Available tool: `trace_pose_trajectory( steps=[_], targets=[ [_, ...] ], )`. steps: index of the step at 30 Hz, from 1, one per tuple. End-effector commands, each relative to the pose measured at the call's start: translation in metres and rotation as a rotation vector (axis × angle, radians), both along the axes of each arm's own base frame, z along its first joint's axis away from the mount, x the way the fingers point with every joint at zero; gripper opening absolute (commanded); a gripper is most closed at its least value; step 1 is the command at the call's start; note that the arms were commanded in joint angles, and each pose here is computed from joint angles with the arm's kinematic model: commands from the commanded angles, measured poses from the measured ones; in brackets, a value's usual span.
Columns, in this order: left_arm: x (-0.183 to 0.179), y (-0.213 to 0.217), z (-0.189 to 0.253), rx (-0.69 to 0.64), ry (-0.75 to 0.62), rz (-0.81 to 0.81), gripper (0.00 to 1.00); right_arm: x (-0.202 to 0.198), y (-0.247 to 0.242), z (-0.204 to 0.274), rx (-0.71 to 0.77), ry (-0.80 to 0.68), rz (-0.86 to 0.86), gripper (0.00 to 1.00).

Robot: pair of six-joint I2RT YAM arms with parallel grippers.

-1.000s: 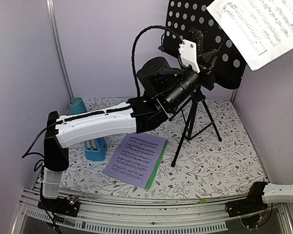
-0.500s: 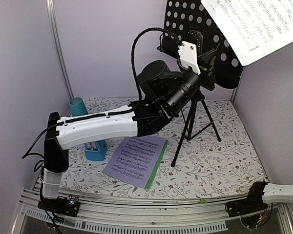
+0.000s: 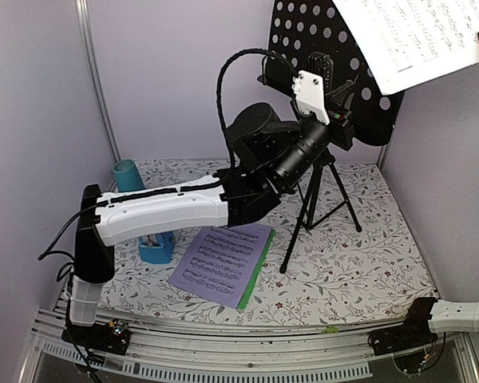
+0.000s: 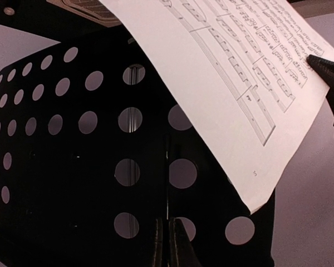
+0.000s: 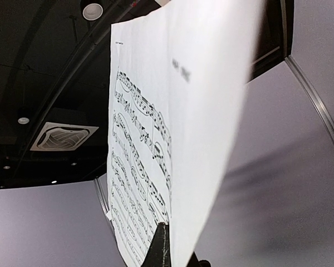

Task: Set up the instrument practice props
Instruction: Place the sheet music on the music stand.

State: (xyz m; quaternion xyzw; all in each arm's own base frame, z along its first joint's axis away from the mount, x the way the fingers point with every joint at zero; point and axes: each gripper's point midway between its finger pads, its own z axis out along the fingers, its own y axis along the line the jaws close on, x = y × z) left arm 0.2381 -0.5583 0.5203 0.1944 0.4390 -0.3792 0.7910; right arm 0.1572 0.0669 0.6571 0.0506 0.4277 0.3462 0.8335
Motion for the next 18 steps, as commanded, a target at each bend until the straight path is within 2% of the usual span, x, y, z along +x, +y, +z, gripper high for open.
trace_pose_trajectory(
  steps=[1, 18],
  targets=[
    [-0.008, -0.016, -0.020, 0.026, 0.009, -0.010, 0.00, -0.012, -0.017, 0.013, 0.080, -0.077, -0.027, 0.00],
    [-0.006, -0.024, -0.030, 0.043, 0.009, -0.008, 0.00, 0.001, -0.007, 0.020, 0.120, -0.196, -0.131, 0.00]
  ],
)
